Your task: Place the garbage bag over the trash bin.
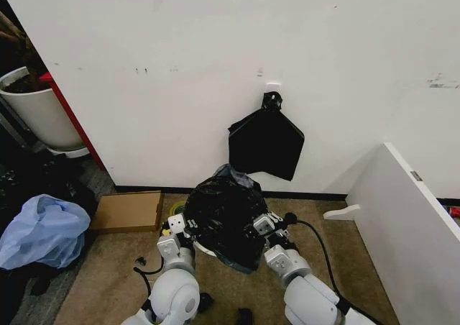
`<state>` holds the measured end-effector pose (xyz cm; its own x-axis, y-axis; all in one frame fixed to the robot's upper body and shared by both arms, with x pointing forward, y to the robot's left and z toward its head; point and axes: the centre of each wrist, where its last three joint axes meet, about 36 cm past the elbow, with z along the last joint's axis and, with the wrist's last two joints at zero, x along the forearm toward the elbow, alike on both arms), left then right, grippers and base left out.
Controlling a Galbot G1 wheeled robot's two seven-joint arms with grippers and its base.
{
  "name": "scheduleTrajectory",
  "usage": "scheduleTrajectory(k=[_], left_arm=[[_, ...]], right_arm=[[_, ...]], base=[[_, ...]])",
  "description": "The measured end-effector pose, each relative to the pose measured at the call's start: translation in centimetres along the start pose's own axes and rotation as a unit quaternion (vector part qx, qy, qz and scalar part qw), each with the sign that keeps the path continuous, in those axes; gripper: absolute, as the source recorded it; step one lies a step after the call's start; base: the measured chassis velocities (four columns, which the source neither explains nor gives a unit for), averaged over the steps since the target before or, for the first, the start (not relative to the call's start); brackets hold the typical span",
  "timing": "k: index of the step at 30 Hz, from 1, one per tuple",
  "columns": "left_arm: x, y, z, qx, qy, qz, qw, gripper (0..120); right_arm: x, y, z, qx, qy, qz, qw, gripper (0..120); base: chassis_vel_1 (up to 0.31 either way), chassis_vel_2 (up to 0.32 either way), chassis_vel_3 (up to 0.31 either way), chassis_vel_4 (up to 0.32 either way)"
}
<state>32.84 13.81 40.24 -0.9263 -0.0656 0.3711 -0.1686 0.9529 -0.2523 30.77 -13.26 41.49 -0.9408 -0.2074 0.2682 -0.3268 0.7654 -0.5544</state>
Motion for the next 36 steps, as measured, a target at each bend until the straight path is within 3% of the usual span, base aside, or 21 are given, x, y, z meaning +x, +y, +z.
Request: scheduleTrajectory(k=[9, 13, 15, 21, 23, 28, 30, 36], left_arm=[[0.0, 0.1, -0.1, 0.003, -0.003, -0.002, 1.0, 1], [0.0, 0.1, -0.1, 0.004, -0.002, -0.001, 1.0, 1], [0.0, 0.0, -0.1, 0.004, -0.002, -0.001, 1.0, 1], [0.1, -0.2, -0.1, 0.005, 0.0, 0.001, 1.0, 1], [0.1, -0.2, -0.1, 0.005, 0.0, 0.001, 1.0, 1], [0.1, -0.1, -0.1, 0.006, 0.001, 0.0, 1.0, 1], [0.1, -0.2, -0.1, 0.007, 0.0, 0.0, 1.0, 1], [0.0, -0.6, -0.3, 0.013, -0.001, 0.002, 0.9999, 1]], right_arm=[[0.8, -0.2, -0.3, -0.02, -0.032, 0.006, 0.999, 0], [1.7, 0.1, -0.3, -0.008, -0.039, 0.001, 0.999, 16], [1.7, 0.1, -0.3, -0.008, -0.039, 0.002, 0.999, 19], [1.7, 0.5, -0.6, -0.004, -0.033, 0.0, 0.999, 47], [1.7, 0.5, -0.6, -0.004, -0.033, 0.0, 0.999, 47], [1.3, 0.9, 0.0, 0.031, -0.026, 0.004, 0.999, 69], [1.2, 1.0, 0.1, 0.039, -0.026, 0.005, 0.999, 68], [0.2, 1.2, 0.6, 0.083, -0.041, 0.029, 0.995, 41]], base=[[0.0, 0.0, 0.0, 0.0], [0.0, 0.0, 0.0, 0.0], [0.0, 0.0, 0.0, 0.0], [0.0, 0.0, 0.0, 0.0], [0.0, 0.0, 0.0, 0.0], [0.0, 0.0, 0.0, 0.0], [0.0, 0.0, 0.0, 0.0], [0.0, 0.0, 0.0, 0.0]])
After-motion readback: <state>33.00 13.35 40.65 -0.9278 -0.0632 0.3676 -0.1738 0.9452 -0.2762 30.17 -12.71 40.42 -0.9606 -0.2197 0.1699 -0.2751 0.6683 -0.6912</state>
